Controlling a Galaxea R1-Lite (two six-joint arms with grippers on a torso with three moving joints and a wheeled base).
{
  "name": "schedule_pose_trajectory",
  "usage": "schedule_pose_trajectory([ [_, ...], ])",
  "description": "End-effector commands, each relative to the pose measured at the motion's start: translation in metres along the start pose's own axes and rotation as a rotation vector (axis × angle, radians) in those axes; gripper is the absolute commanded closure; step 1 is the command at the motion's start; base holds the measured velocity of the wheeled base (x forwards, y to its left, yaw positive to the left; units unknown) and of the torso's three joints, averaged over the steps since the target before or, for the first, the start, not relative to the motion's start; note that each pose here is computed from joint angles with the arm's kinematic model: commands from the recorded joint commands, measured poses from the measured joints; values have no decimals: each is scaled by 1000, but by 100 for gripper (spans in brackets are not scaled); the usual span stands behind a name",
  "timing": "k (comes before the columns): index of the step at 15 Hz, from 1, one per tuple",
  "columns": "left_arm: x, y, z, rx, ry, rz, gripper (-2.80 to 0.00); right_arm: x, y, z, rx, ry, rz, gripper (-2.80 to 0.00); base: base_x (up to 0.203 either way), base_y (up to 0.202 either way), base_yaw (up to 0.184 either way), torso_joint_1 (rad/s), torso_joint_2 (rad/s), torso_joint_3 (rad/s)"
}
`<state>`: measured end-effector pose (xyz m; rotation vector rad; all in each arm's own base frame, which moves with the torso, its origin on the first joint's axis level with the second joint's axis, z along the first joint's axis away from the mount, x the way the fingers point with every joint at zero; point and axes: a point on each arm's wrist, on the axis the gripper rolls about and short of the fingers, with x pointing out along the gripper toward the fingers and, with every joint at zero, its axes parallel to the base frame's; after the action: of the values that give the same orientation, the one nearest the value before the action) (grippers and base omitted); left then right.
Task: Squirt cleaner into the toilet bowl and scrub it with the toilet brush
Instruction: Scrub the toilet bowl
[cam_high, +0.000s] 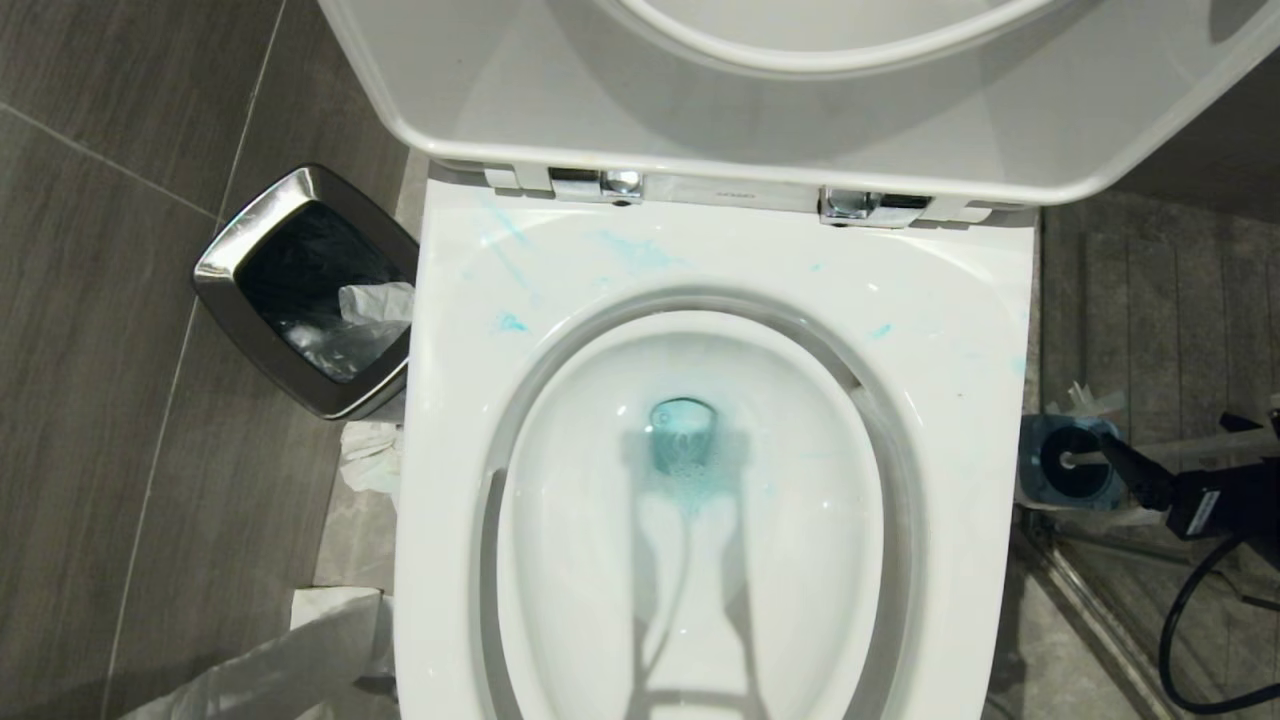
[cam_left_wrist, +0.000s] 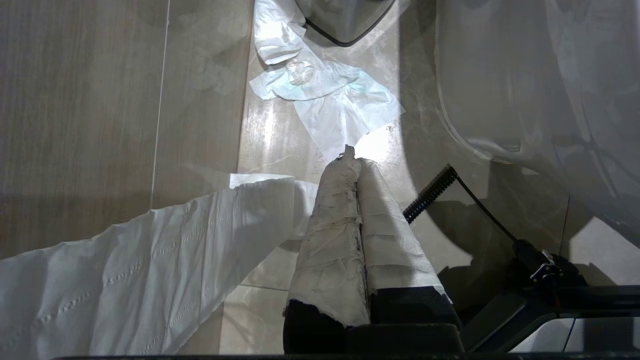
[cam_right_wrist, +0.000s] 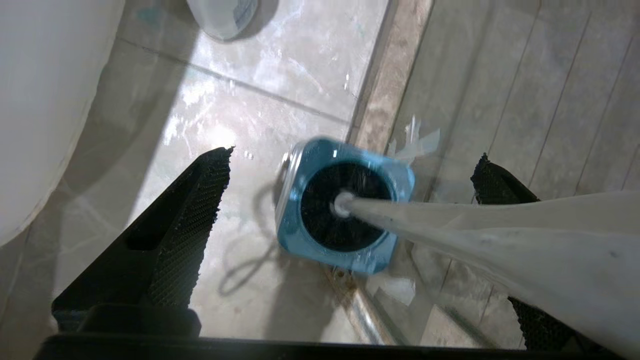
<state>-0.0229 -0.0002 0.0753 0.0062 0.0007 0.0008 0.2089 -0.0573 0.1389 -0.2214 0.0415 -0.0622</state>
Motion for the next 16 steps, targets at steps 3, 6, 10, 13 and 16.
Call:
schedule_pose_trajectory([
  [3, 0, 0, 0, 0, 2, 1, 0, 5, -3, 11, -17, -70, -15, -280, 0, 0, 0, 0, 0, 0],
  [6, 0, 0, 0, 0, 2, 1, 0, 7, -4, 13, -27, -107, -35, -280, 0, 0, 0, 0, 0, 0],
  [10, 0, 0, 0, 0, 2, 1, 0, 8, -6, 14, -31, -130, -68, -280, 0, 0, 0, 0, 0, 0],
  [13, 0, 0, 0, 0, 2, 1, 0, 9, -7, 15, -33, -150, -105, -280, 0, 0, 0, 0, 0, 0],
  [16, 0, 0, 0, 0, 2, 1, 0, 7, -7, 13, -28, -133, -136, 0, 0, 0, 0, 0, 0, 0],
])
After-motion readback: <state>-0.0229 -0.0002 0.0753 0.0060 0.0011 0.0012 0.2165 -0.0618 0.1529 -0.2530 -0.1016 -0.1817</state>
